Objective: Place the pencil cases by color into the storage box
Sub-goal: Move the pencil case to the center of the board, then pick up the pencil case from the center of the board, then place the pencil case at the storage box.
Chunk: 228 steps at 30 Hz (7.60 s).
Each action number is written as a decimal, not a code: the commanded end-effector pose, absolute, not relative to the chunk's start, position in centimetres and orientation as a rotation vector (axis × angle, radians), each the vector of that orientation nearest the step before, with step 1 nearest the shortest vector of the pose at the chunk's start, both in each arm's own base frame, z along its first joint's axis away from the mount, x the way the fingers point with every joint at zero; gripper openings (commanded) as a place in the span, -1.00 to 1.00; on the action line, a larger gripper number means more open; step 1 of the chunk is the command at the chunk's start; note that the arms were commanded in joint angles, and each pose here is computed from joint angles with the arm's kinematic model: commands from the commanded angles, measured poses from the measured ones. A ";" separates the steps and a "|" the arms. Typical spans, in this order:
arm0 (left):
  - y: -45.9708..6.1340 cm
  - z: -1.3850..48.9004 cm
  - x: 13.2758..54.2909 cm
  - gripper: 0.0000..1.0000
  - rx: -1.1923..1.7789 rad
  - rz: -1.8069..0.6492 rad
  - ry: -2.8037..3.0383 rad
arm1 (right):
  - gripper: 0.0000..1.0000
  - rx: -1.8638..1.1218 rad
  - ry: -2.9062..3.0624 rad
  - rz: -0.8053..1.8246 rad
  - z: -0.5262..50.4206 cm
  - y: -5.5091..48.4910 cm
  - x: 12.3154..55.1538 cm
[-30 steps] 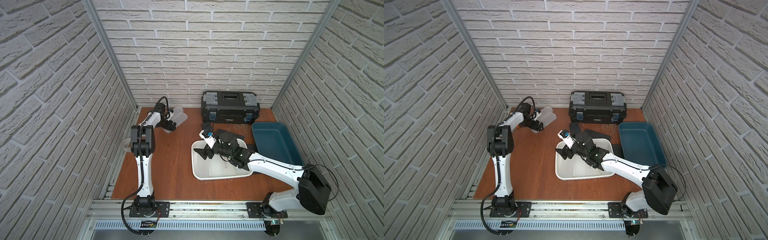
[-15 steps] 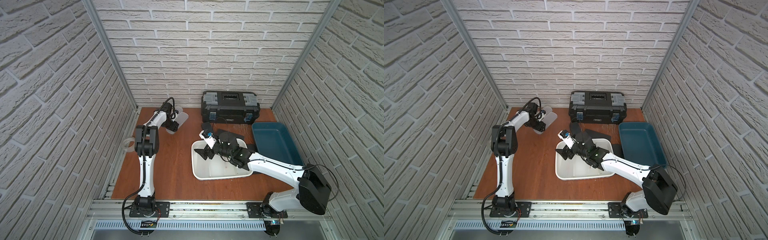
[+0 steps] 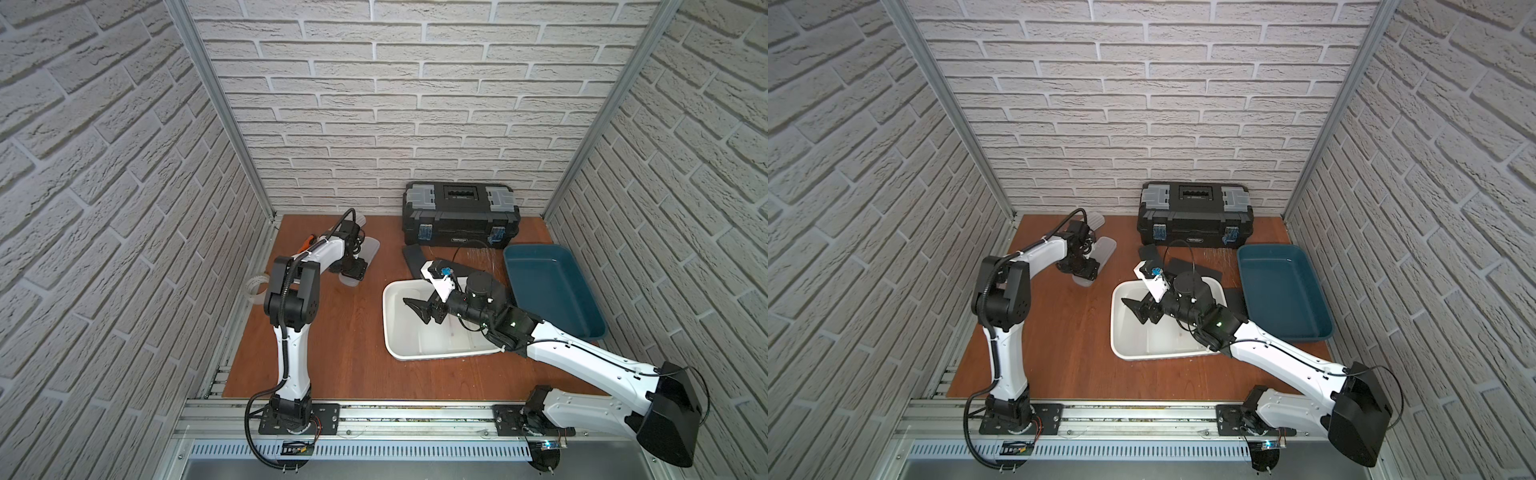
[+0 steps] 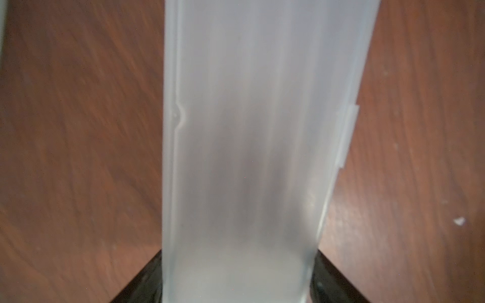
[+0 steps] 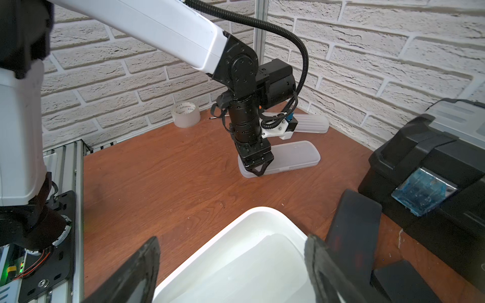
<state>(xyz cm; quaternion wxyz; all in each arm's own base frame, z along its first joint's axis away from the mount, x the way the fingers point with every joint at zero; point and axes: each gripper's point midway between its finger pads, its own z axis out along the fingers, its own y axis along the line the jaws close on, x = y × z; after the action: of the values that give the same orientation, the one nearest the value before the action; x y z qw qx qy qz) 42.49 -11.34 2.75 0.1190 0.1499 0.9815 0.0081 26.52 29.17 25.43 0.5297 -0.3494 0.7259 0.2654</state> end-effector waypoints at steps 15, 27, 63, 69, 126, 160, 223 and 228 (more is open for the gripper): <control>-13.8 -0.1 32.0 0.77 0.331 0.134 2.967 | 0.72 -0.761 1.793 0.615 24.7 28.2 26.6; -12.1 3.0 37.7 0.96 0.359 0.240 2.913 | 0.72 -0.741 1.798 0.581 24.3 27.8 27.1; -12.5 2.2 39.4 0.26 0.161 -0.014 2.941 | 0.71 -0.744 1.824 0.601 23.9 28.3 27.2; -12.8 2.3 35.9 0.35 -0.057 -0.216 2.884 | 0.70 -0.718 1.849 0.602 23.9 28.3 27.5; 7.5 32.1 23.3 0.96 -0.652 0.052 1.899 | 0.69 -0.028 2.565 0.205 8.4 46.2 30.4; 7.1 31.5 24.2 0.96 -0.626 -0.012 1.881 | 0.66 -0.056 2.636 0.089 2.8 46.5 33.1; 3.4 30.5 28.6 0.96 -0.507 -0.302 1.989 | 0.31 -0.136 2.359 0.153 23.5 33.7 30.9; 0.8 30.6 29.1 0.97 -0.427 -0.334 2.010 | 0.31 -0.101 2.402 0.079 22.2 27.8 28.9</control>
<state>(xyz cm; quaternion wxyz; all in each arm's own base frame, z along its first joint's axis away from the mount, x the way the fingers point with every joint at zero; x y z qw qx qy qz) 28.33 2.05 28.14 0.4717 -0.2014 0.8496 -0.1229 29.29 30.23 21.71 0.3477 -0.0562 0.9350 0.0406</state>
